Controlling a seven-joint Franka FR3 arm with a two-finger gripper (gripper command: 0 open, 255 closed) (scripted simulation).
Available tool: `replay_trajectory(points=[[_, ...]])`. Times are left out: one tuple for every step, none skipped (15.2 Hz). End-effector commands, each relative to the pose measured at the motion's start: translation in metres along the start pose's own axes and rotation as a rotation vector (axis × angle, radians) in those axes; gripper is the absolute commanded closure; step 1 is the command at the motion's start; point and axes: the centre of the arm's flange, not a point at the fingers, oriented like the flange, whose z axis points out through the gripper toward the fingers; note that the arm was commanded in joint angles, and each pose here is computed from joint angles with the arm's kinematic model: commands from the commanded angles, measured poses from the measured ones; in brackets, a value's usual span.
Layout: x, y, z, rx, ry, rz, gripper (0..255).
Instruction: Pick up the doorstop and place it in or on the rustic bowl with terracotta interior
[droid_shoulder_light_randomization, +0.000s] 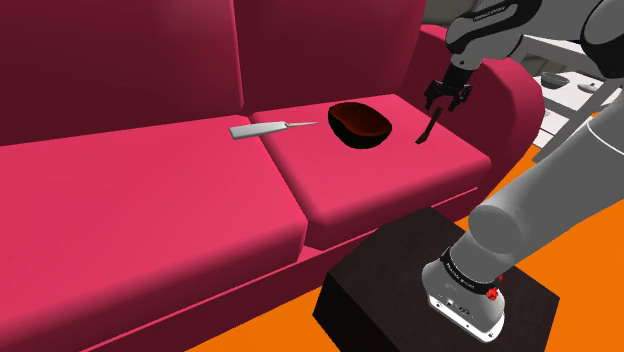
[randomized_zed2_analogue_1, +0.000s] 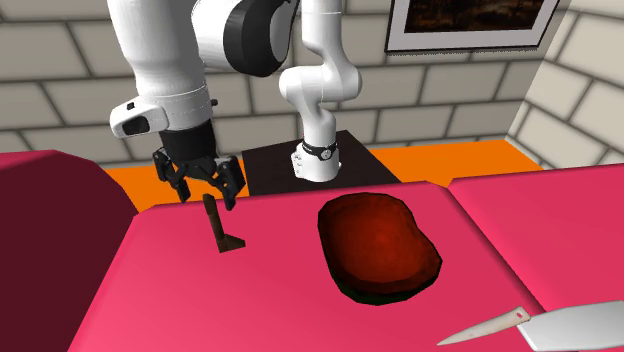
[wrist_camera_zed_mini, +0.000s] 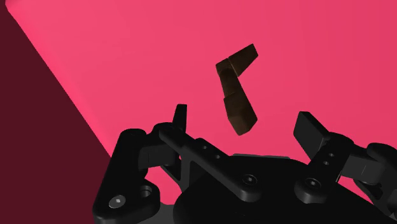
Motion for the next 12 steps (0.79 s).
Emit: replay_trajectory(points=[[-0.0006,-0.0004,0.0083,0.000,0.000,0.000,0],[-0.0006,-0.0004,0.0083,0.000,0.000,0.000,0],[-0.0006,-0.0004,0.0083,0.000,0.000,0.000,0],[-0.0006,-0.0004,0.0083,0.000,0.000,0.000,0],[-0.0006,-0.0004,0.0083,0.000,0.000,0.000,0],[-0.0006,-0.0004,0.0083,0.000,0.000,0.000,0],[-0.0006,-0.0004,0.0083,0.000,0.000,0.000,0],[-0.0006,-0.0004,0.0083,0.000,0.000,0.000,0],[-0.0006,-0.0004,0.0083,0.000,0.000,0.000,255],[-0.0006,-0.0004,0.0083,0.000,0.000,0.000,255],[-0.0006,-0.0004,0.0083,0.000,0.000,0.000,255],[-0.0006,-0.0004,0.0083,0.000,0.000,0.000,255]])
